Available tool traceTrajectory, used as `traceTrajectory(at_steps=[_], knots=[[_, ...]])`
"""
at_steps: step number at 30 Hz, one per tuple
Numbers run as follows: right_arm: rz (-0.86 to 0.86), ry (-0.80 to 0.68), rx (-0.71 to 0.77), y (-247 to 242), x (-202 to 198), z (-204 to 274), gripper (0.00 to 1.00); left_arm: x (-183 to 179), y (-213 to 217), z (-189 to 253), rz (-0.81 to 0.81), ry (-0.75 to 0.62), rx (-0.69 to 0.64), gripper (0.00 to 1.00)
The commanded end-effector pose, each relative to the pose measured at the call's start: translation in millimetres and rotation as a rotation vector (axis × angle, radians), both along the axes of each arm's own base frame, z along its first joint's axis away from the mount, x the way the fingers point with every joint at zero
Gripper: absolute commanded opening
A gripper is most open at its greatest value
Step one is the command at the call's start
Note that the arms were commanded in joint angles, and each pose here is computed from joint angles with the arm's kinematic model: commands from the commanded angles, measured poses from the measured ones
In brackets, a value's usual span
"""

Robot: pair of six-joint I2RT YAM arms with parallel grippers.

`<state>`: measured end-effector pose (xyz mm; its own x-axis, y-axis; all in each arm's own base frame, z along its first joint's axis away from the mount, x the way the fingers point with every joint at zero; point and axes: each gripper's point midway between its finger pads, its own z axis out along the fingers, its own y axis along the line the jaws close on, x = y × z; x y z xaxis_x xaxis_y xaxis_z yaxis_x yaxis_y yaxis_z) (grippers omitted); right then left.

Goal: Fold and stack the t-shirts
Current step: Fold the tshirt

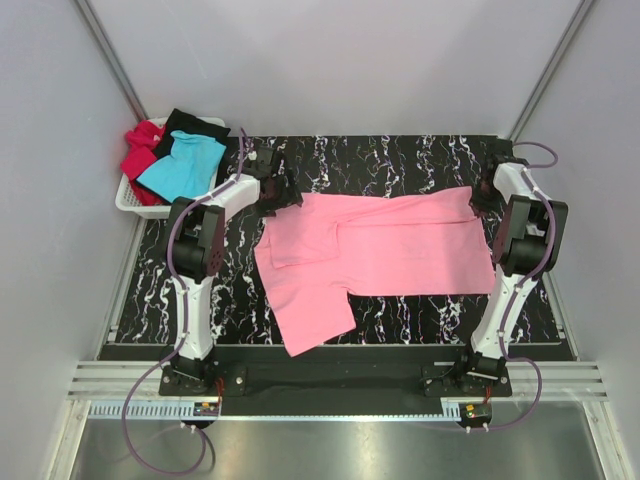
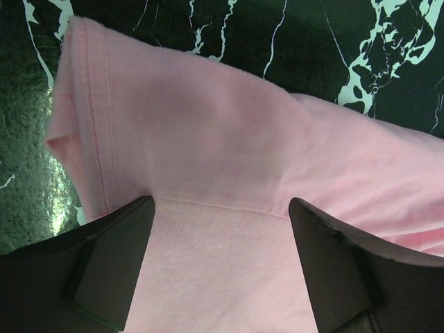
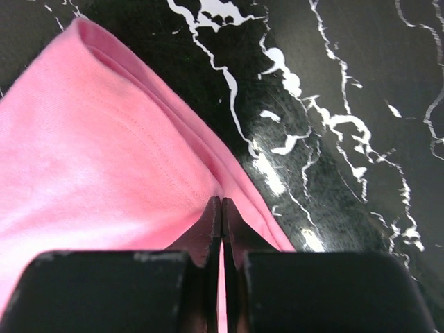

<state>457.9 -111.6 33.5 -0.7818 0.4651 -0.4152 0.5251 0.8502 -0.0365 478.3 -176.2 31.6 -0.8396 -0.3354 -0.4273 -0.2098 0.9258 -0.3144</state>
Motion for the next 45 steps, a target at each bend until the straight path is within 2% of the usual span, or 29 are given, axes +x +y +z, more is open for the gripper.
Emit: traceTrajectory(at_steps=[1,13,30,45], knots=[[0.0,-0.078,-0.078,-13.1,6.3,50.7,0.0,-5.9,3.0,-27.4,0.023,0.071,0.001,0.88],[0.009,-0.042,-0.09,-14.3,-2.5,49.8,0.0,-7.7,4.6,-31.0,0.028,0.079,0.008,0.88],[0.019,-0.05,-0.132,-19.5,-9.0,72.9,0.0,-10.0,8.5,-33.2,0.036,0.087,0.014,0.88],[0.004,0.073,-0.095,-13.5,-38.9,31.0,0.0,-8.6,9.6,-30.5,0.034,0.081,0.013,0.88]])
